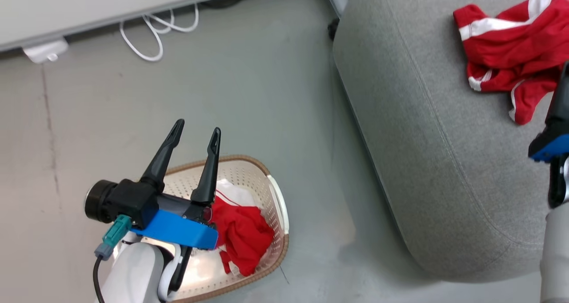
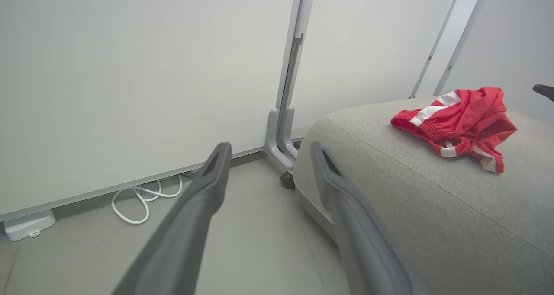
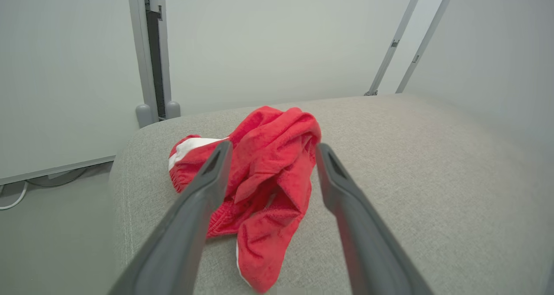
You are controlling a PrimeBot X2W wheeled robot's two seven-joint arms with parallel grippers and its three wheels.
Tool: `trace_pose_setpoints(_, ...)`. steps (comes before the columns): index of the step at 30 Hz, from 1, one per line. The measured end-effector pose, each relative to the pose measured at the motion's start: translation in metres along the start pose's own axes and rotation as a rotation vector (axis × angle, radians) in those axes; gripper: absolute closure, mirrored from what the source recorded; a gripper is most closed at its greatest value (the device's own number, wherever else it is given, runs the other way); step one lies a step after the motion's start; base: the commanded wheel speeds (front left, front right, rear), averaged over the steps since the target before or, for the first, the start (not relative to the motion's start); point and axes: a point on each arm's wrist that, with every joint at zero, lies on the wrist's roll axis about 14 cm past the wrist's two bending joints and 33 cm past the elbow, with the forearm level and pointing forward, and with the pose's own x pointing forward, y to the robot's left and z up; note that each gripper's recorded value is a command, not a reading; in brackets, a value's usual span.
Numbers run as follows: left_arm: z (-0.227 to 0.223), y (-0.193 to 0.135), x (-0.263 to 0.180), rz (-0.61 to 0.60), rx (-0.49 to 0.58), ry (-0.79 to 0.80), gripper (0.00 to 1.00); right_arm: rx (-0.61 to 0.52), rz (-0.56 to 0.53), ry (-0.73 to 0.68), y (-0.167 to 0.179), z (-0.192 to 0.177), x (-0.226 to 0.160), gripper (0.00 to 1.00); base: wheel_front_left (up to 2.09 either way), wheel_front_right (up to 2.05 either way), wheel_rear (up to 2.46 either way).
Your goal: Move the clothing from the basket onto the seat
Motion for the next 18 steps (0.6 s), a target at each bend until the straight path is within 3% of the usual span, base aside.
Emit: trace_pose_setpoints(18,0.048,0.021,-0.074,0.235,0.049,-0.078,0.0,0.038,0.216,-0.141,0.058,0.044,-0.073,0.0,0.0,0.0,0.0)
